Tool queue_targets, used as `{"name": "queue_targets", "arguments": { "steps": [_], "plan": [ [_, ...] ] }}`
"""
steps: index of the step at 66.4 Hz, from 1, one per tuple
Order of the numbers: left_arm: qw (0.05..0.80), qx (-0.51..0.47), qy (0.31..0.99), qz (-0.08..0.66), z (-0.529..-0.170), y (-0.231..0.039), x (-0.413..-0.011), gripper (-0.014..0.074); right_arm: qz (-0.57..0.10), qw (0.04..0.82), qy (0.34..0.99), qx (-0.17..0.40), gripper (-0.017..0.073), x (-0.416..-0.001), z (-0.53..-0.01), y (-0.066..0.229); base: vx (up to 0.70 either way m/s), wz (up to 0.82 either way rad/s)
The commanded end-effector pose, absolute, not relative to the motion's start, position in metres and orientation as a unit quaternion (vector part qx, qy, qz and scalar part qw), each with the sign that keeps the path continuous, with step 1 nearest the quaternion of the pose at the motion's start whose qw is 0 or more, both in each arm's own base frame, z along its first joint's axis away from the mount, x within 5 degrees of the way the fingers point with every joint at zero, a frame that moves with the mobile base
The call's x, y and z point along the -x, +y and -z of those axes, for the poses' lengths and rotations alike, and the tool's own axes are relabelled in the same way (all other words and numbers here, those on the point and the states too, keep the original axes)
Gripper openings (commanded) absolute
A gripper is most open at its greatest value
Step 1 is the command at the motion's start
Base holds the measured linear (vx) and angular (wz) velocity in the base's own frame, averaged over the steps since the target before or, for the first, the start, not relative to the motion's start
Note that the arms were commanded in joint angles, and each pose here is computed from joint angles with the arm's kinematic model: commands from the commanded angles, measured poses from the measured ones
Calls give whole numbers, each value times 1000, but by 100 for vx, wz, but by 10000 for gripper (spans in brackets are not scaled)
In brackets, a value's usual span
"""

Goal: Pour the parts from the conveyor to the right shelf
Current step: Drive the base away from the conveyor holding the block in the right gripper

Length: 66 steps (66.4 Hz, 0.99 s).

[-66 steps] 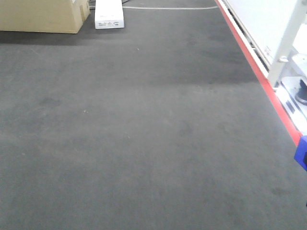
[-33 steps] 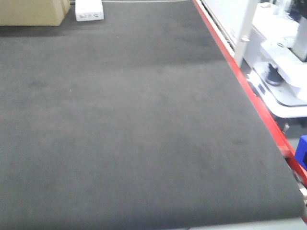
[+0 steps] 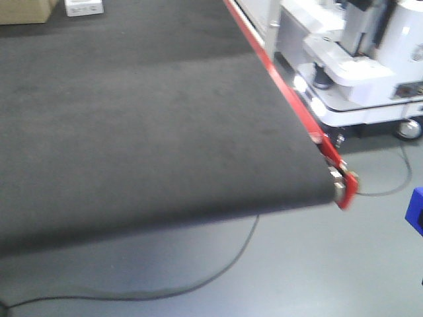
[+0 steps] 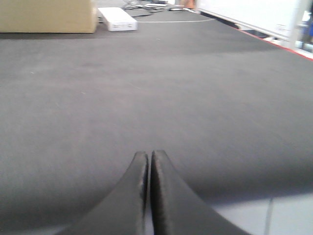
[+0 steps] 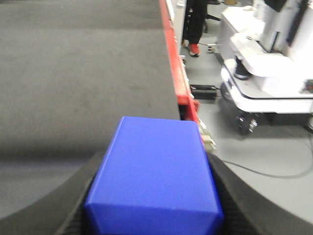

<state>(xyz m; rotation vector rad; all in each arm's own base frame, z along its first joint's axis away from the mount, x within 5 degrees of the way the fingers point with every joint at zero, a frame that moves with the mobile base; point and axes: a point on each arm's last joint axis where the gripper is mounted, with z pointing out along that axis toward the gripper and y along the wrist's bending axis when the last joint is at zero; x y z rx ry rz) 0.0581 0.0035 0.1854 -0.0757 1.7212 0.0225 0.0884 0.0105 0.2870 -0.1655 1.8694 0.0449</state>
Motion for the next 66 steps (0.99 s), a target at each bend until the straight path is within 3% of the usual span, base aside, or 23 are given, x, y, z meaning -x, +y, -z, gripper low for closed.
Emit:
{"name": "queue_targets", "arguments": {
  "steps": [1,37,66],
  "plan": [
    [680,37,732,-4,-198,3,-59,-6,-9,627,777,63,-5,-91,-302,8,-41,-29],
    [680,37,732,-4,-198,3,-59,-6,-9,627,777,63,-5,-91,-302,8,-41,-42],
    [680,37,732,-4,-198,3,-59,-6,-10,623,780,64,-5,-91,-301,9,-32,-79]
  ]
}}
